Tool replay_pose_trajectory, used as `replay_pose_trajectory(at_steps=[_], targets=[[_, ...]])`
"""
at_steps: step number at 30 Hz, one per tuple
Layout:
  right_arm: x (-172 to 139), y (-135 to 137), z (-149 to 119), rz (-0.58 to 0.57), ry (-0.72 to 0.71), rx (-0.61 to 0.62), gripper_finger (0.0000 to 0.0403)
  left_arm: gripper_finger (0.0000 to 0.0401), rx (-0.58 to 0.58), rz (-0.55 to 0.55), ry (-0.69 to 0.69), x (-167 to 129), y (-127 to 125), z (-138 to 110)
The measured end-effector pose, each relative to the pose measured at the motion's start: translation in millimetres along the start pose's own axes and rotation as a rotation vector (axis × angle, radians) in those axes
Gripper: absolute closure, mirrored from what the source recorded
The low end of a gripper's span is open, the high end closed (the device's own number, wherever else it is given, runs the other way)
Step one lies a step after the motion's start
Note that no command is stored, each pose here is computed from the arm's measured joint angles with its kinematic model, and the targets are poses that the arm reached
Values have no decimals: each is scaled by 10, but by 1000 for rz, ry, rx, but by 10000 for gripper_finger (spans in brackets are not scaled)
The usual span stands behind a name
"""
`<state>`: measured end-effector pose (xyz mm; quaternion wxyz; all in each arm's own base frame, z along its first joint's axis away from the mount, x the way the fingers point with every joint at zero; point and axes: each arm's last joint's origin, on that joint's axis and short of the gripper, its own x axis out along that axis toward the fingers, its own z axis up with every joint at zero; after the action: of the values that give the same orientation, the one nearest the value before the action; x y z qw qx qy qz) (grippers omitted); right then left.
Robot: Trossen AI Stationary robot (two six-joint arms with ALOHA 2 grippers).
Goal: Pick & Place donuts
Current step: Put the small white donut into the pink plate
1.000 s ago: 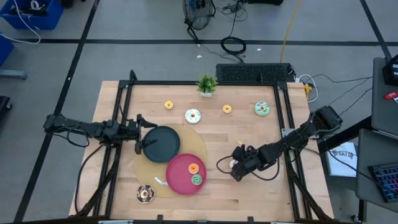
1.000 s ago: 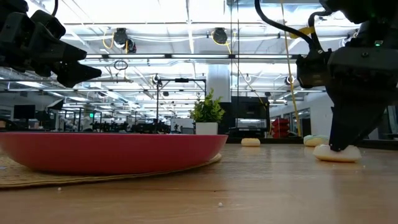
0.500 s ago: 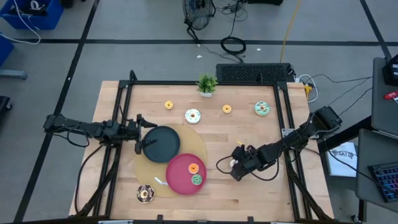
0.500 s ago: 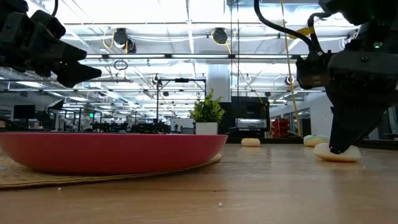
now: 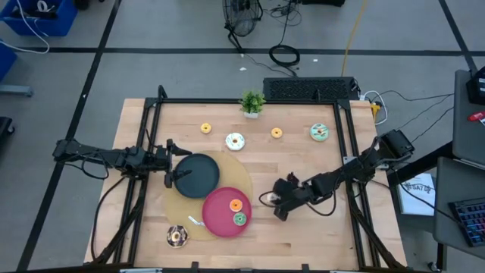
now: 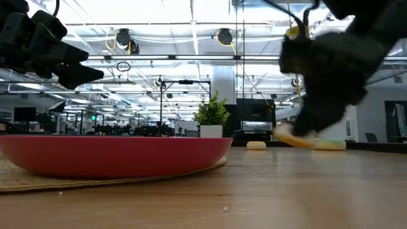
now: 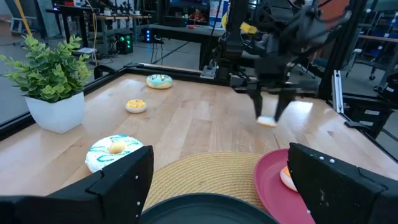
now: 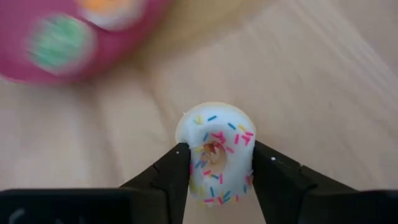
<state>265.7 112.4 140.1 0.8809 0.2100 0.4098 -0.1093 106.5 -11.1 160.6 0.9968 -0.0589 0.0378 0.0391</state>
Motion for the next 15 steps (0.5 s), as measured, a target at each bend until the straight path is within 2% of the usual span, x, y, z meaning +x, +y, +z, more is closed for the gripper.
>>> replay_pose_trajectory(at_steps=[5, 9, 12, 15], targets=[[-8, 109, 247, 145, -203, -119, 257, 36, 0, 0, 0, 0, 0, 0], [-54, 164, 446, 218, -382, -213, 257, 36, 0, 0, 0, 0, 0, 0], [-95, 176, 575, 253, -493, -238, 257, 36, 0, 0, 0, 0, 0, 0], [-119, 178, 685, 276, -538, -252, 257, 36, 0, 0, -1, 0, 0, 1]])
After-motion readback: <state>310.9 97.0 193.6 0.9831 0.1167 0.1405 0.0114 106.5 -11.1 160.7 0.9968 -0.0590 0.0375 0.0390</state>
